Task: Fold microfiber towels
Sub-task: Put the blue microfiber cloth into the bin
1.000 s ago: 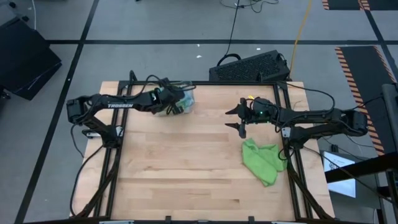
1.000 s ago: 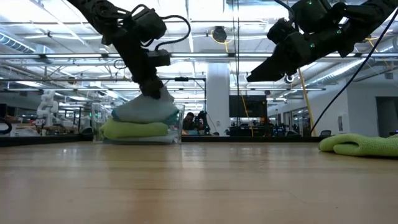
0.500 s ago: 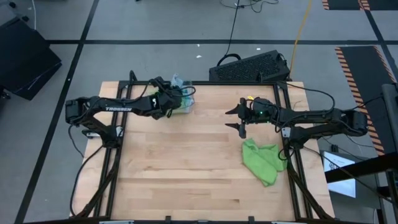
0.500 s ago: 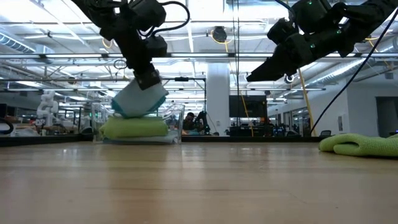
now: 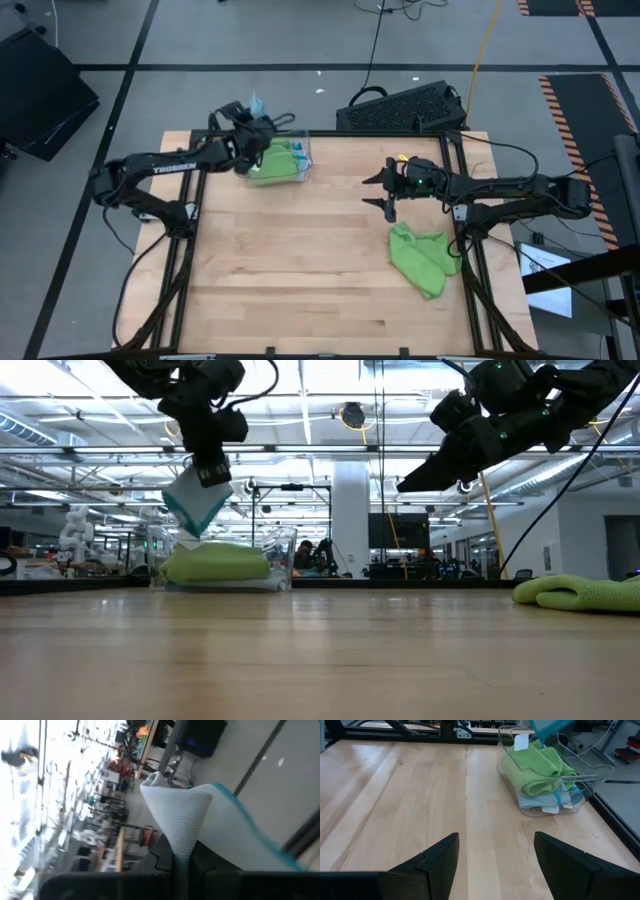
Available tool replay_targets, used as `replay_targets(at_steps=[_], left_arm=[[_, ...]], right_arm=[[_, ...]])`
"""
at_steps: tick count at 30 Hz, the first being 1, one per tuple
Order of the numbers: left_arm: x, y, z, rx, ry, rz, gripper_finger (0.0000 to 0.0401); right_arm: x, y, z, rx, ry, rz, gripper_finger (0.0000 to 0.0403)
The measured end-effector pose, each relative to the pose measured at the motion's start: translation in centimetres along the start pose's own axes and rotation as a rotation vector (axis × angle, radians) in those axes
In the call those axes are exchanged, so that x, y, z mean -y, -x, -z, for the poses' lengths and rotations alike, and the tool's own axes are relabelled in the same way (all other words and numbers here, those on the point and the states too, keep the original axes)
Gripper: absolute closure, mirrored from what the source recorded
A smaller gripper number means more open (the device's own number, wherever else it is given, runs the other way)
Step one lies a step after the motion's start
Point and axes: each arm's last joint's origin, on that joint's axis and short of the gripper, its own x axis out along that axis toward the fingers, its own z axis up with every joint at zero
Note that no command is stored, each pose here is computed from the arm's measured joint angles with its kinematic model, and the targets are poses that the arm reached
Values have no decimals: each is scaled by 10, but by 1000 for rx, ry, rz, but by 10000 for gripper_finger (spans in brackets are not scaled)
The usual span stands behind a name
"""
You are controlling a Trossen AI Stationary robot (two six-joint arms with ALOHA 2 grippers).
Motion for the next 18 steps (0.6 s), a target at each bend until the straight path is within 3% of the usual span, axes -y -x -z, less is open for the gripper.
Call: replay_targets(at_steps=[8, 14, 18], left_arm=[[1, -17, 11, -39, 70, 74, 386], [8, -3, 5, 25, 101, 129, 386], [15, 5, 7, 39, 45, 191, 386]], right_arm=[[0, 0, 2, -5, 3, -1, 154], [0, 0, 2, -5, 11, -1, 154], [0, 0, 2, -5, 13, -1, 154]])
